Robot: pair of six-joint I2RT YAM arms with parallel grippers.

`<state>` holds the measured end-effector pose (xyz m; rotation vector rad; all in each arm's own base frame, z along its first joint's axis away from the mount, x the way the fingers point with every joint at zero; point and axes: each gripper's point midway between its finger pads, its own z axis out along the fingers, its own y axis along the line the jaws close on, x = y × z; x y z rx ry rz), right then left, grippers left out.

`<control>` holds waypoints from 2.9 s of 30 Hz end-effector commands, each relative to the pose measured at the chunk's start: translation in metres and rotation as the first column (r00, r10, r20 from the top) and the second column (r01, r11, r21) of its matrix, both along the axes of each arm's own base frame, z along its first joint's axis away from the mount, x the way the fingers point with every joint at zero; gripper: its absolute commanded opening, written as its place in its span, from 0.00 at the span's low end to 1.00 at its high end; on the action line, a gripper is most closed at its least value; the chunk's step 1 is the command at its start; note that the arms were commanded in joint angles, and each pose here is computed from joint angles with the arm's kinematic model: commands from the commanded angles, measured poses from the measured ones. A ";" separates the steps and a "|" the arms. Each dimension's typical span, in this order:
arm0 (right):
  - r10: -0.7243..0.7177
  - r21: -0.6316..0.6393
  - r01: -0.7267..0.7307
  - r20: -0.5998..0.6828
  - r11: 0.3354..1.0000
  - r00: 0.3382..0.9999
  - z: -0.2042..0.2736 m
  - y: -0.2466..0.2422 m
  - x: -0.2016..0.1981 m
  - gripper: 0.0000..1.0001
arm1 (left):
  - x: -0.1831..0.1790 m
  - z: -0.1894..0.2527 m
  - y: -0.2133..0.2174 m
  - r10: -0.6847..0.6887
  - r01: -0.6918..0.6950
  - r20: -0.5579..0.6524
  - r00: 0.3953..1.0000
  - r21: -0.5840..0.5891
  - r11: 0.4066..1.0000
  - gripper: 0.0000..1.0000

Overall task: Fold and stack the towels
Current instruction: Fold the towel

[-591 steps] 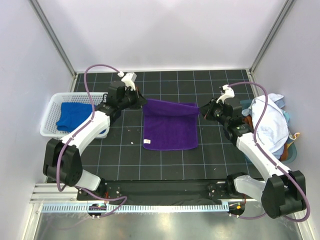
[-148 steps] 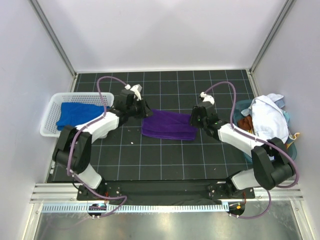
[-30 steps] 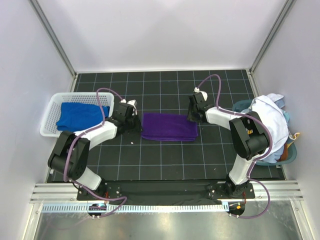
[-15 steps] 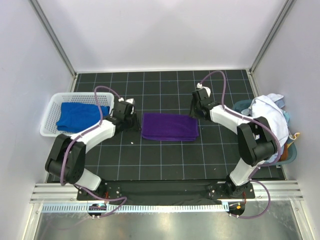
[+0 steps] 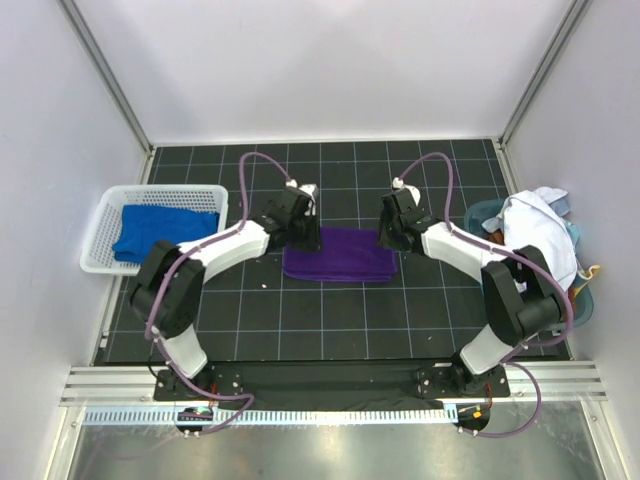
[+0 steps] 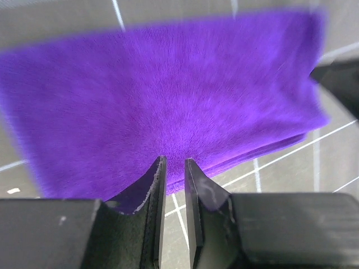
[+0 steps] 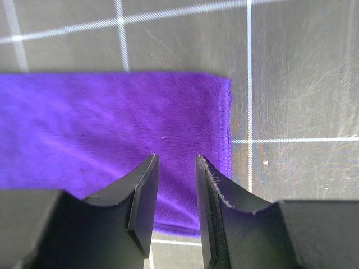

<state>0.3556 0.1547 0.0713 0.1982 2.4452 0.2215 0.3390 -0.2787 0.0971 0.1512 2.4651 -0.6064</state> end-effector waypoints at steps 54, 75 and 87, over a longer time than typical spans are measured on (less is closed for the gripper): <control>-0.032 0.002 0.032 -0.069 0.999 0.997 -0.049 -0.017 -0.060 0.39 | 0.003 -0.064 0.077 0.173 -0.169 -0.162 0.971 0.037 0.985 0.57; 0.018 0.068 -0.021 0.041 0.997 0.999 0.012 -0.003 -0.047 0.40 | -0.033 -0.137 0.088 0.249 -0.198 -0.286 0.925 0.197 0.960 0.53; 0.051 0.092 -0.059 0.081 0.994 0.995 0.031 0.008 -0.033 0.41 | -0.042 -0.134 0.096 0.269 -0.186 -0.274 0.923 0.296 0.937 0.03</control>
